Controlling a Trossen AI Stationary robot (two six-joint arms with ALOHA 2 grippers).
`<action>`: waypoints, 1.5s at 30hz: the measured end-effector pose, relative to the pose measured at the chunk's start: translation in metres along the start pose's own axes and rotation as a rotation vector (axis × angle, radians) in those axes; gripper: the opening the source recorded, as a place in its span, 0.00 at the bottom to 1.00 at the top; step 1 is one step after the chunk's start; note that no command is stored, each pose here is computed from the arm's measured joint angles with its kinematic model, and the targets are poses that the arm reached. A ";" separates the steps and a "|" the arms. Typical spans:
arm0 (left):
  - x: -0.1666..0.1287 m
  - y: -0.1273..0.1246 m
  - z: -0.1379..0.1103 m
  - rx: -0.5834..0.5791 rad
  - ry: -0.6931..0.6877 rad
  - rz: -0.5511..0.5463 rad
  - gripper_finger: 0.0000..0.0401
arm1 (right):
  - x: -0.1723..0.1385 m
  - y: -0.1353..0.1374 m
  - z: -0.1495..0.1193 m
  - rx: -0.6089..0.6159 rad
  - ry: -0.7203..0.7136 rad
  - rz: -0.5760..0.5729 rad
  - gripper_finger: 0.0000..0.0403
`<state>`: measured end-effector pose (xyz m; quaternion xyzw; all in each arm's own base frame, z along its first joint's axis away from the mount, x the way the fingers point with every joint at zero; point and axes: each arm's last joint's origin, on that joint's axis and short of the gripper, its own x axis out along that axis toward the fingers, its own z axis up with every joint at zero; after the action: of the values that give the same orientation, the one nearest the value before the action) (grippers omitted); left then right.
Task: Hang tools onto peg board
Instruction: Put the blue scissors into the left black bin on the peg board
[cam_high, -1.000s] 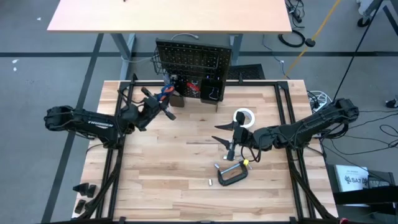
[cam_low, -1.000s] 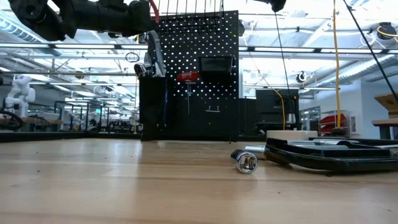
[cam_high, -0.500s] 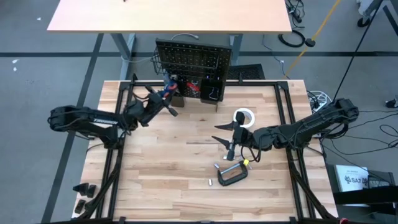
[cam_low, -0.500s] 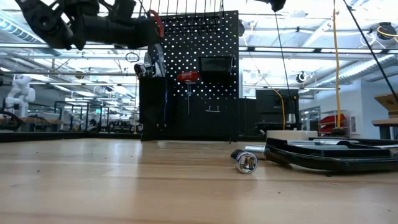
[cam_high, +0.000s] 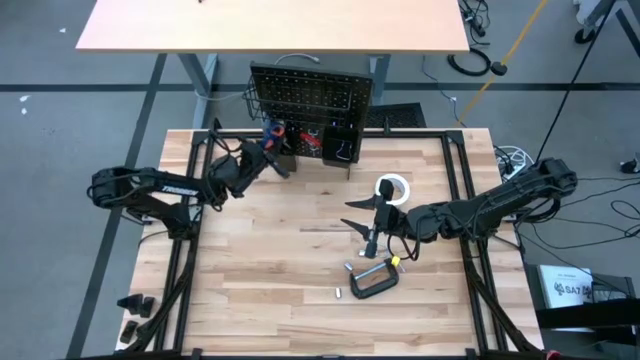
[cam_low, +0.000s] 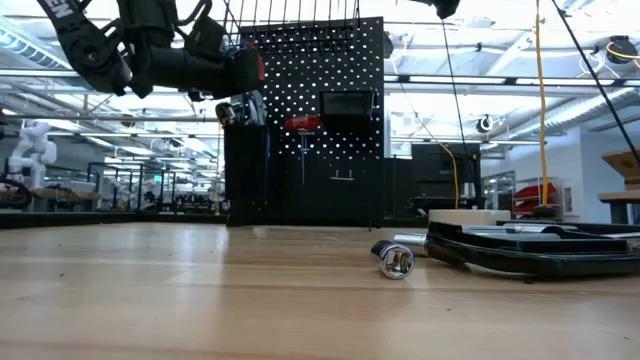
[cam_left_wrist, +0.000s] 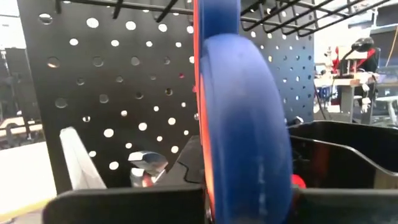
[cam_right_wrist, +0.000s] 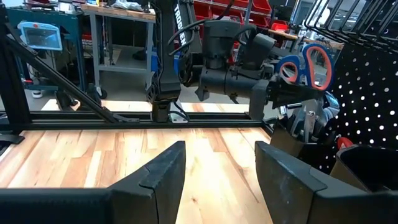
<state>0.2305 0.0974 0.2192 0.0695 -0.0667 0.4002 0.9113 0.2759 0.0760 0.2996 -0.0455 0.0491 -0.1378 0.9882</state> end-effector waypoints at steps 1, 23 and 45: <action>0.000 0.000 0.000 0.000 0.002 0.001 0.07 | 0.000 0.000 0.000 0.001 0.000 0.000 0.45; 0.009 -0.005 0.019 0.081 0.105 -0.072 0.03 | 0.000 0.000 -0.001 -0.006 0.008 0.001 0.45; 0.011 0.003 0.027 0.034 0.258 -0.105 0.03 | 0.000 0.000 0.000 0.001 -0.001 -0.002 0.45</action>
<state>0.2342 0.1024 0.2483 0.0364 0.0616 0.3589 0.9306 0.2761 0.0755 0.2996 -0.0453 0.0486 -0.1387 0.9881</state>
